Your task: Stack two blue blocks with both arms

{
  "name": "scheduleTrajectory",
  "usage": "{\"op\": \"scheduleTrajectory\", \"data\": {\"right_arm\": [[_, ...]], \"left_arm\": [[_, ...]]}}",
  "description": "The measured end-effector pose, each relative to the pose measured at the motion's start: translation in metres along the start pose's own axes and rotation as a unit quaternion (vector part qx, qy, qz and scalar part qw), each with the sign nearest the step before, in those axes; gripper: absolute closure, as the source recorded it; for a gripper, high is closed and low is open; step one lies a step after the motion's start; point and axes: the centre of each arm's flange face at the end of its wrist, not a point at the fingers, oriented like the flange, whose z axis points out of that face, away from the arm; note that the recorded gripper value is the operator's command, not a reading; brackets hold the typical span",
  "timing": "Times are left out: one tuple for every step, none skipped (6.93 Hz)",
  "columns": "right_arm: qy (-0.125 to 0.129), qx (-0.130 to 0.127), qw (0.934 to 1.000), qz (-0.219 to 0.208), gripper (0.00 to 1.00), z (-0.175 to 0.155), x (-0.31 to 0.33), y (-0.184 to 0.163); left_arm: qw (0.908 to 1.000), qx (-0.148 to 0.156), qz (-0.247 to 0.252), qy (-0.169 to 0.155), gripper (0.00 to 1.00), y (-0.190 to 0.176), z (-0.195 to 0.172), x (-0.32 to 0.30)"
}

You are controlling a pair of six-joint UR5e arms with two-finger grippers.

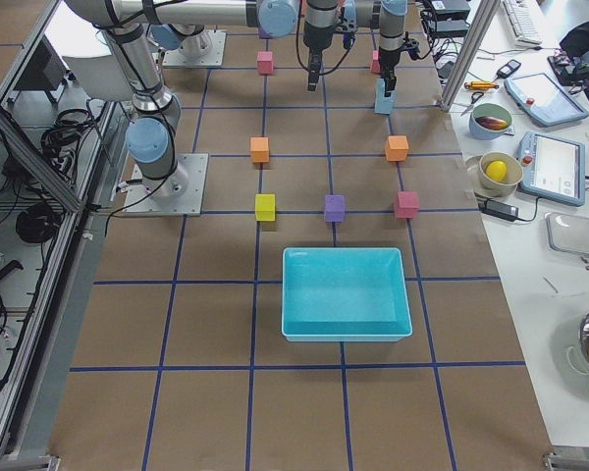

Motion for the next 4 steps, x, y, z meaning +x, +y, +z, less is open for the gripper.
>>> {"op": "scheduleTrajectory", "data": {"right_arm": [[0.0,0.0,1.0,0.0,0.0,0.0003,-0.0002,0.0001],[0.0,0.0,1.0,0.0,0.0,0.0004,-0.0004,0.0003],[0.001,0.0,1.0,-0.001,0.0,0.0007,-0.0005,0.0003],[0.001,0.0,1.0,-0.001,0.0,0.0009,-0.0006,0.0003]], "left_arm": [[1.0,0.0,0.0,0.0,0.99,-0.0001,-0.0007,0.0],[1.0,0.001,0.0,-0.003,0.99,-0.0001,-0.0013,-0.0005],[1.0,0.001,0.001,-0.008,0.99,-0.0001,-0.001,-0.0015],[0.9999,0.002,0.004,-0.01,0.99,-0.0001,-0.0006,-0.0021]]}}
